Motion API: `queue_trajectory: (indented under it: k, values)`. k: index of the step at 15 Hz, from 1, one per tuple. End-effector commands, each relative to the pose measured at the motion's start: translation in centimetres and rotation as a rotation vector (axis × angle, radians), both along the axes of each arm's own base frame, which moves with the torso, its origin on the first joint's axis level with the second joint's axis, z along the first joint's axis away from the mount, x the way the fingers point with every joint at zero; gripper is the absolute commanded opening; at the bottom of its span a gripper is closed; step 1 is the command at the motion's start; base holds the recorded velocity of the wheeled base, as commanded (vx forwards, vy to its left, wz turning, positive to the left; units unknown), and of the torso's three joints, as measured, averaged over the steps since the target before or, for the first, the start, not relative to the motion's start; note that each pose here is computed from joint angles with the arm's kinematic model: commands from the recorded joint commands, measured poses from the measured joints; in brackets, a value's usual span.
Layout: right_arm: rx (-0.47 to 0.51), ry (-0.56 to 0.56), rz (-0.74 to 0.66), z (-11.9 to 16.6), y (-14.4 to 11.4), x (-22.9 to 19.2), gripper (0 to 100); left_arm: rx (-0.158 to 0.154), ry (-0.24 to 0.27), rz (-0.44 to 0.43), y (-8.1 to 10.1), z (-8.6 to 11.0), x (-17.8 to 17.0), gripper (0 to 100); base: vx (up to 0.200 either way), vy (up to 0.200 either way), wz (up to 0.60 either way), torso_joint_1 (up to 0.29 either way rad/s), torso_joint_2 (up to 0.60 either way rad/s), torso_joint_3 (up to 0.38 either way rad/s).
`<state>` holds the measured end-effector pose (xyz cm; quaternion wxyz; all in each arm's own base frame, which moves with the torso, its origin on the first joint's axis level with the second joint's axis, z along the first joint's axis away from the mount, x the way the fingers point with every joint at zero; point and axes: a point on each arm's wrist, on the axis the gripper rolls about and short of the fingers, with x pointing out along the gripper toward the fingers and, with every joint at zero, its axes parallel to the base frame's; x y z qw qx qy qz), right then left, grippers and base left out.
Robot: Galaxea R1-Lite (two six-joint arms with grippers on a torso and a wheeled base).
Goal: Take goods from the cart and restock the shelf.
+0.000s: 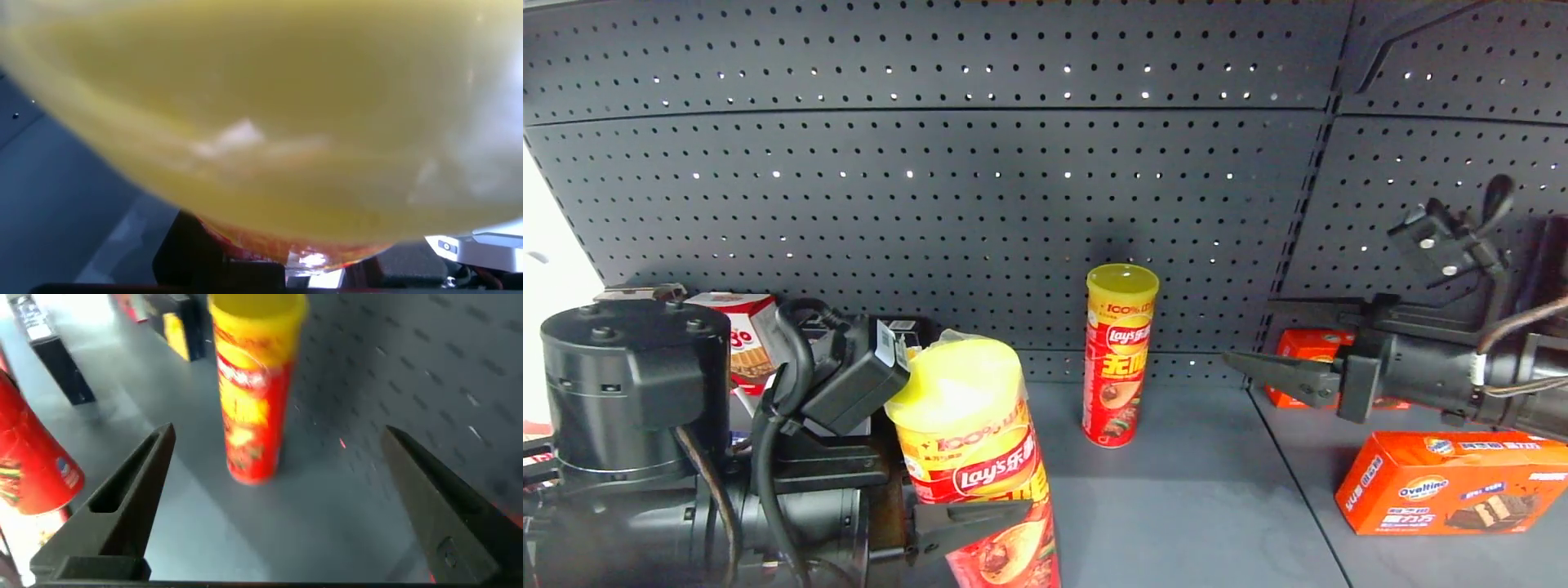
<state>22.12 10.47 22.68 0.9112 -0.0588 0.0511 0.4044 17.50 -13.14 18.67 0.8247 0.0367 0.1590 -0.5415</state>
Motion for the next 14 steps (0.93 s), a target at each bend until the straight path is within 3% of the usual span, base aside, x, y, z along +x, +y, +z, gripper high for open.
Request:
queue_trajectory:
  k: [1,6,14]
  values:
    - [-0.03,0.041,0.081,-2.4,1.9,3.2,100,0.004,0.005,-0.003,-0.2,-0.1,0.2,0,0.0,0.0,0.0,0.0,0.0,0.0]
    - [0.011,0.003,0.244,-3.1,3.2,5.3,100,0.003,0.004,0.0,-0.2,-0.1,0.3,0,0.0,0.0,0.0,0.0,0.0,0.0]
    - [-0.01,0.07,0.244,-5.7,4.5,8.0,100,0.002,0.003,0.003,-0.1,-0.1,0.3,0,0.0,0.0,0.0,0.0,0.0,0.0]
